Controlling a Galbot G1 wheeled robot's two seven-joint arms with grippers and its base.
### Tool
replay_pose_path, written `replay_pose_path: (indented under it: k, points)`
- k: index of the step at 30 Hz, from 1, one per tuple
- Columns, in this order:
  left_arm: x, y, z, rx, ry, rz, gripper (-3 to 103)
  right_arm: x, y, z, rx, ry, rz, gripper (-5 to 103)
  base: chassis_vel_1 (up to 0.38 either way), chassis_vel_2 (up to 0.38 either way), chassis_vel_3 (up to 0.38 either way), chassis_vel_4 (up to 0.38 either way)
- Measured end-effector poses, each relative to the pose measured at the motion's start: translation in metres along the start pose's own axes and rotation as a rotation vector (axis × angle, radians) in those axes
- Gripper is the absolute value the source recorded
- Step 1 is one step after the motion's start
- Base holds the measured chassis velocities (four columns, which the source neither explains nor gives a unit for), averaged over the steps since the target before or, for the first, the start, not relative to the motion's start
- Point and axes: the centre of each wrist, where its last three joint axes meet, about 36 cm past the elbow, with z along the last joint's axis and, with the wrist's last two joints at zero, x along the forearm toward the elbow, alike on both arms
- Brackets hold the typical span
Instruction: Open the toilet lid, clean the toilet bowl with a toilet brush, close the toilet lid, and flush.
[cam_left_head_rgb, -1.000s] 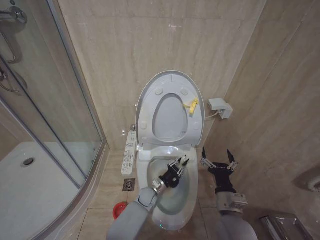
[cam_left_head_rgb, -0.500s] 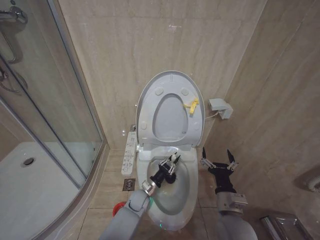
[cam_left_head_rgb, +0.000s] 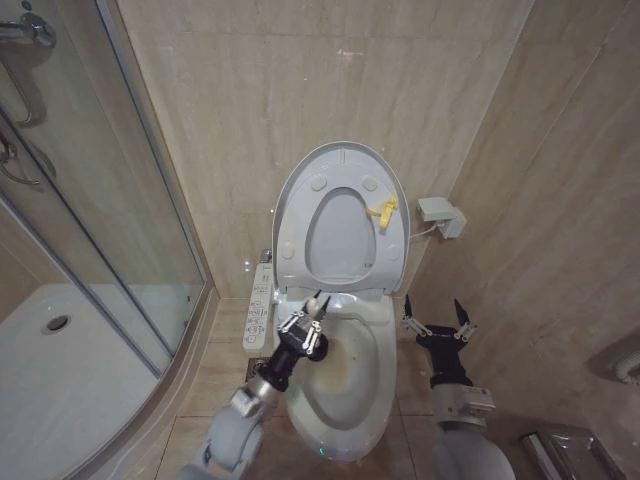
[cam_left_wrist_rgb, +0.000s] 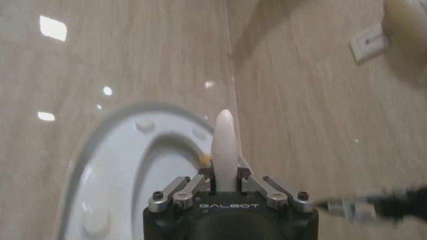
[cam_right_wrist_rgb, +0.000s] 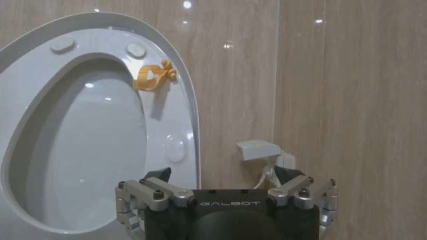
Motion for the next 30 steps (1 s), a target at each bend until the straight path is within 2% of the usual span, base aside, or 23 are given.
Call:
replay_pose_path:
  k: [2,3,7,13,16,21,25,30]
  points:
    - [0.008,0.006,-0.021,-0.025,-0.012,-0.035,20,0.0,0.0,0.0,0.0,0.0,0.0,100,0.0,0.0,0.0,0.0]
    - [0.008,0.006,-0.021,-0.025,-0.012,-0.035,20,0.0,0.0,0.0,0.0,0.0,0.0,100,0.0,0.0,0.0,0.0]
    - [0.028,0.018,-0.061,-0.085,-0.016,-0.103,20,0.0,0.0,0.0,0.0,0.0,0.0,100,0.0,0.0,0.0,0.0]
    - [0.06,0.018,-0.087,-0.12,0.01,-0.17,20,0.0,0.0,0.0,0.0,0.0,0.0,100,0.0,0.0,0.0,0.0]
    - [0.088,0.011,-0.093,-0.128,0.038,-0.249,20,0.0,0.0,0.0,0.0,0.0,0.0,100,0.0,0.0,0.0,0.0]
    - [0.118,0.003,-0.087,-0.155,0.062,-0.343,20,0.0,0.0,0.0,0.0,0.0,0.0,100,0.0,0.0,0.0,0.0]
    - [0.138,0.001,-0.073,-0.166,0.078,-0.381,20,0.0,0.0,0.0,0.0,0.0,0.0,100,0.0,0.0,0.0,0.0]
    - [0.16,0.0,-0.036,-0.12,0.087,-0.441,20,0.0,0.0,0.0,0.0,0.0,0.0,100,0.0,0.0,0.0,0.0]
